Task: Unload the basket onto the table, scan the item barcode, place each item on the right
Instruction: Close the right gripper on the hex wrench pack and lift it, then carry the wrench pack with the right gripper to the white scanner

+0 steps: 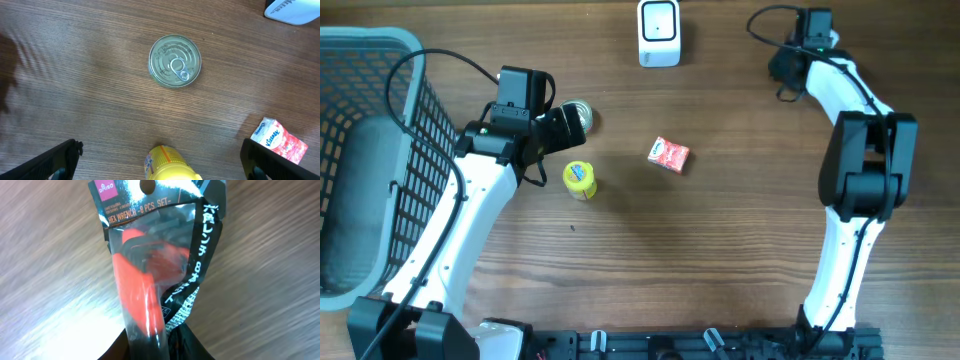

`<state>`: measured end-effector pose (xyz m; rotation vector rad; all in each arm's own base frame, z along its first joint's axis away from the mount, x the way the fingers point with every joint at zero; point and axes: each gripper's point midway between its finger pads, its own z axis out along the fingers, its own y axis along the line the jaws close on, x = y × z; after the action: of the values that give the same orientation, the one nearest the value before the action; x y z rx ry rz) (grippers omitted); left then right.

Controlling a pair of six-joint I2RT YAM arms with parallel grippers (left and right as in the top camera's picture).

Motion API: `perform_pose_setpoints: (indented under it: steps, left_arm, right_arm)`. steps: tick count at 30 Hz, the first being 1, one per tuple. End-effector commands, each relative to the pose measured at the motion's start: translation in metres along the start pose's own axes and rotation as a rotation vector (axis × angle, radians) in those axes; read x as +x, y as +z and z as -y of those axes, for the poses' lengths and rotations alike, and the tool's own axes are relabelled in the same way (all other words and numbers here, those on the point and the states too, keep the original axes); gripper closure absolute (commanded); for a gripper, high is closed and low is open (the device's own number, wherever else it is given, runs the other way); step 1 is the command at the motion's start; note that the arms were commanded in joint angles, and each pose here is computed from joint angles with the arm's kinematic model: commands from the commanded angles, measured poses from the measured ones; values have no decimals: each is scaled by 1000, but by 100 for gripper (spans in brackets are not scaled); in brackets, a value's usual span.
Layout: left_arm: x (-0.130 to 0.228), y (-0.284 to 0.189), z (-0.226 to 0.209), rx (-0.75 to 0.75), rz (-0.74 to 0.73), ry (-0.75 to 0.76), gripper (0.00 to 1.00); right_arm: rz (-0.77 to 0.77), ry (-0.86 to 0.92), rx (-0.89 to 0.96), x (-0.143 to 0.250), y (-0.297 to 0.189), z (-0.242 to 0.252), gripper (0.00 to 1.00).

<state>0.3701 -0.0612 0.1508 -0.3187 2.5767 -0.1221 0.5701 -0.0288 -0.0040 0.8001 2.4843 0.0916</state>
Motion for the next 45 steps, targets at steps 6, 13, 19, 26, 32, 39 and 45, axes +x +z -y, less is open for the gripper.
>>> perform_pose_setpoints:
  steps: [6, 13, 19, 26, 32, 39, 45]
  left_arm:
    - [-3, -1, 0, -1, 13, 9, 0]
    - [-9, -1, 3, 10, 38, 6, 0]
    - [-9, -1, 3, 10, 38, 6, 0]
    - [-9, -1, 3, 10, 37, 6, 0]
    - [-9, -1, 3, 10, 37, 5, 0]
    - [-9, -1, 3, 11, 37, 1, 0]
    - [-9, -1, 3, 11, 37, -22, 0]
  right_arm:
    - [-257, -161, -15, 105, -9, -31, 96]
    - [-143, -274, 7, 66, -135, -46, 95]
    - [-237, -319, -45, 82, -224, -32, 95]
    - [-534, -190, -271, 139, -287, -50, 95]
    - [-830, -78, -645, 171, -344, -100, 96]
    - [-1025, 137, -719, 175, -376, -118, 96]
    - [-1219, 372, -701, 173, -399, -130, 95]
